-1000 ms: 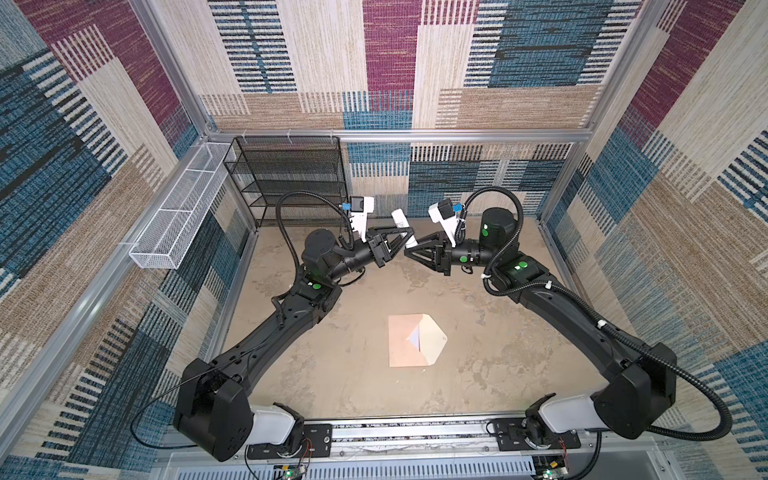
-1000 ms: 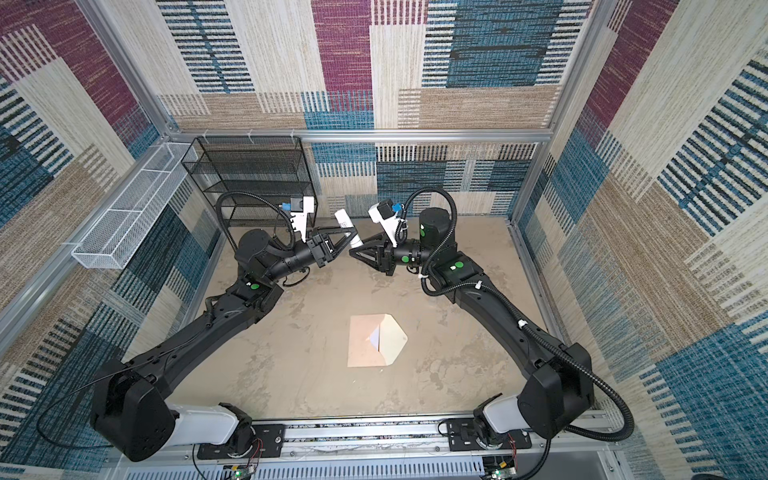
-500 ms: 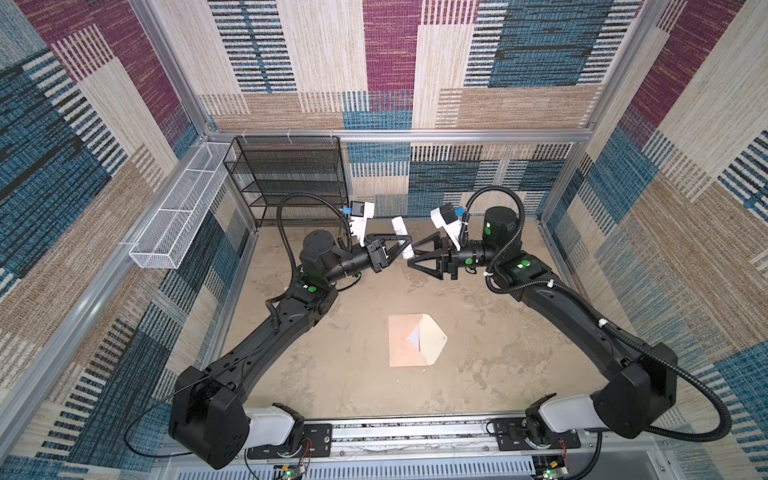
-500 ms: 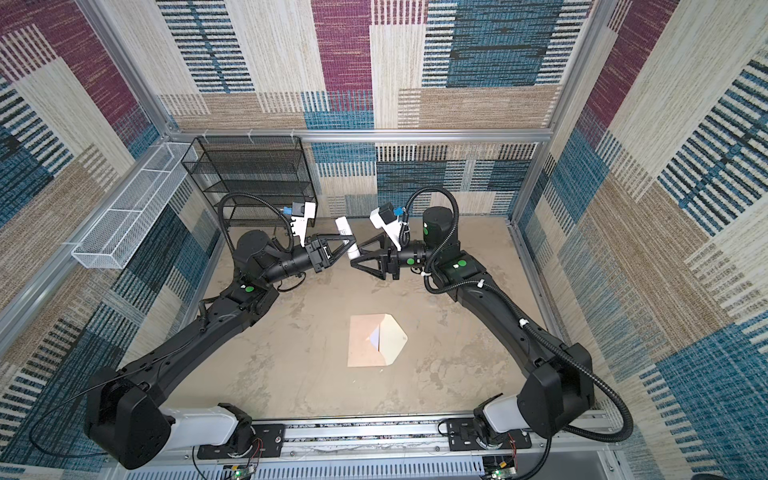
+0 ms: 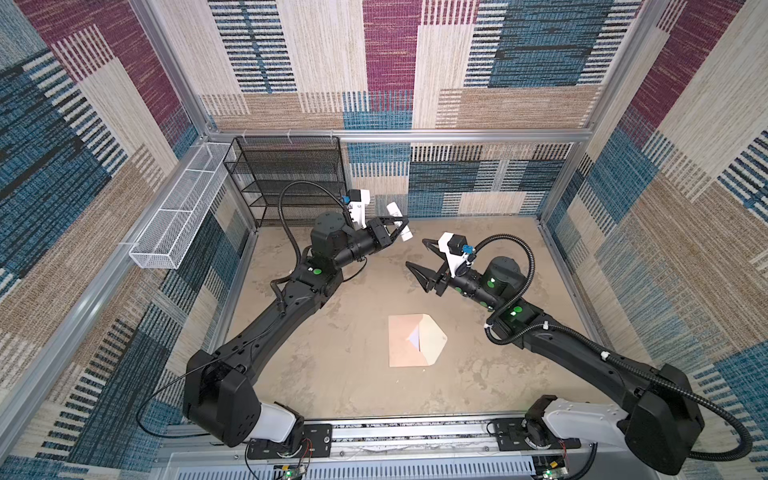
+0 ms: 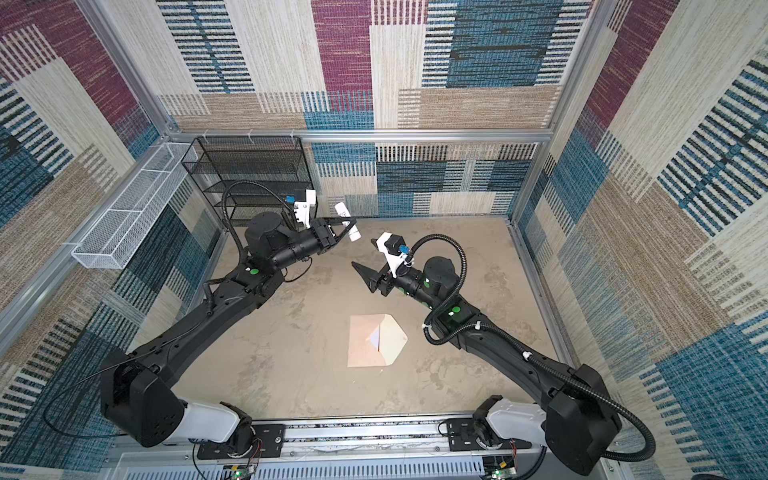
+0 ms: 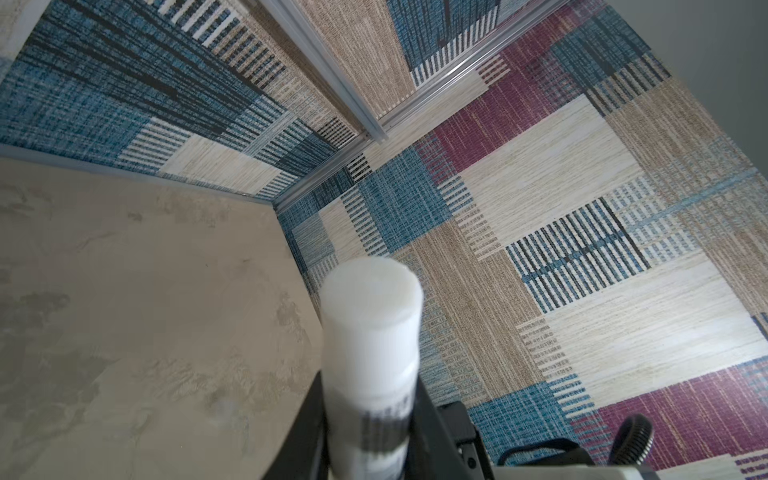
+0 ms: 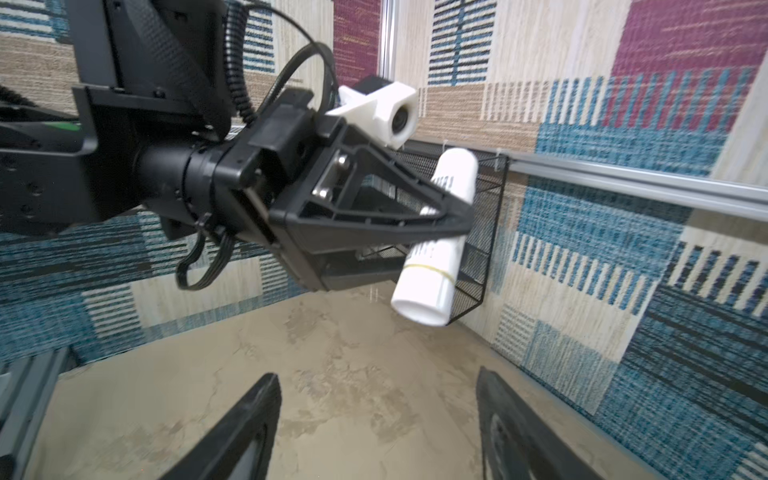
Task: Place the letter into the envelope and seal it
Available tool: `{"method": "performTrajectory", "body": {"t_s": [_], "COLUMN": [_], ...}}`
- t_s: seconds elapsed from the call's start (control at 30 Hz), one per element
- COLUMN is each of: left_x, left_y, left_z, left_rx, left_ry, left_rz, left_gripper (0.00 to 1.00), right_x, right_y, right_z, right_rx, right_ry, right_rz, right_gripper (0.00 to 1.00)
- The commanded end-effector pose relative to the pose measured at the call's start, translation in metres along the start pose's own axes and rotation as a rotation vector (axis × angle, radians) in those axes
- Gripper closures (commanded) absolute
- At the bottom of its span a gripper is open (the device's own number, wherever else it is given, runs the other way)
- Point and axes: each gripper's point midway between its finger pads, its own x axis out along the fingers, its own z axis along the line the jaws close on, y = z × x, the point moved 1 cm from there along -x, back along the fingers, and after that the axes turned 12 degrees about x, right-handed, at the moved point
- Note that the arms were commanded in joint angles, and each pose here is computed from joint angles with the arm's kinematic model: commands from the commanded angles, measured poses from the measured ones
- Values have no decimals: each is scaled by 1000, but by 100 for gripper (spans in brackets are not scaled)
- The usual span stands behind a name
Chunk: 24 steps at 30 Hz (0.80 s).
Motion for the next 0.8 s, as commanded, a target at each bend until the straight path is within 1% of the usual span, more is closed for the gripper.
{"method": "performTrajectory", "body": {"t_s": [0.0, 0.17, 0.27, 0.43, 0.77], "left_x": [1, 5, 7, 7, 9], "left_y": [7, 20, 24, 25, 25], "left_z": [7, 11, 11, 9, 7], "left_rx": [-108, -203, -234, -239, -247], "left_ry": [-35, -52, -50, -52, -39], "left_rz": [36, 114, 137, 139, 133], "left_gripper": [100, 100, 100, 100, 100], "right_x": [3, 14, 20, 29, 37], "right_y": [-29, -27, -25, -18, -2], "right_z": [-21, -24, -26, -21, -27], "right_rx": [-13, -12, -11, -2, 18], "right_ry": [142, 150, 160, 130, 164], "right_rz": [-151, -151, -143, -122, -65], "right_gripper": [22, 22, 24, 28, 36]}}
